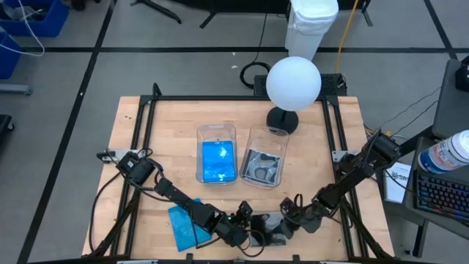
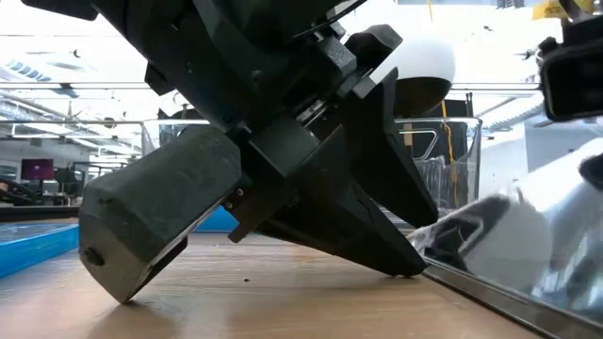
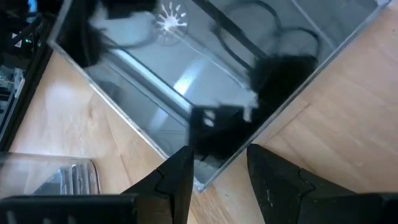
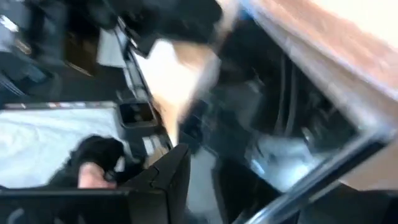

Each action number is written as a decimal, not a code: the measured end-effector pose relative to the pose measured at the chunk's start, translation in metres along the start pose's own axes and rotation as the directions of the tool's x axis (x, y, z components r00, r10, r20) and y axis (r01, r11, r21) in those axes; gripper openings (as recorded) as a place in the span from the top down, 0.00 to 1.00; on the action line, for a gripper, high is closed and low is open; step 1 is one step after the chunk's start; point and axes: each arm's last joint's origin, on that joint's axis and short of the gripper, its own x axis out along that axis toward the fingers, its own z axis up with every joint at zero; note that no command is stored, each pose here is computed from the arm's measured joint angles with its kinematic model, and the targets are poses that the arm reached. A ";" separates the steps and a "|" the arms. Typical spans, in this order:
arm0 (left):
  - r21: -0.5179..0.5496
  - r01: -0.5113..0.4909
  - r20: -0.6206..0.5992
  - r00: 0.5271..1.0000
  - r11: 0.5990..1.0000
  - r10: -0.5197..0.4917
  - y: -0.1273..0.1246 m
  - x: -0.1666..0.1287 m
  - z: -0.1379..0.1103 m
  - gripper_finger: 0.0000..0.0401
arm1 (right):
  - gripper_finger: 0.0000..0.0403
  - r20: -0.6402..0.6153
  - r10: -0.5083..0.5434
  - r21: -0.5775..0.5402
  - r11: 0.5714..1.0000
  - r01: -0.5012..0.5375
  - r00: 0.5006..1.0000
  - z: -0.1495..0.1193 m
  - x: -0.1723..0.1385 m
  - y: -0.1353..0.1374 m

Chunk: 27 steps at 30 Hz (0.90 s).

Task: Pick & place jewel cases by type
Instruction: Put the black cd case into the right transparent bin

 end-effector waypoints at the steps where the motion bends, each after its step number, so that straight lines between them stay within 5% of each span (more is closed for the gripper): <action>1: 0.002 0.000 -0.002 1.000 1.000 0.000 0.000 0.000 0.000 0.61 | 0.63 -0.009 -0.008 0.000 1.000 0.008 1.000 0.000 0.000 -0.001; 12: 0.020 0.037 0.013 0.999 0.999 -0.037 -0.002 -0.001 0.000 0.61 | 0.63 -0.059 -0.095 -0.059 0.994 0.092 0.994 -0.002 -0.001 -0.009; 20: 0.074 0.050 0.026 0.998 0.996 -0.052 -0.009 -0.004 0.004 0.61 | 0.64 -0.048 -0.068 -0.108 0.992 0.062 0.997 -0.002 -0.001 -0.006; 27: 0.060 -0.031 -0.016 0.999 0.998 0.032 -0.007 -0.004 0.003 0.61 | 0.75 0.005 -0.064 -0.159 0.985 0.064 0.998 0.000 -0.001 -0.006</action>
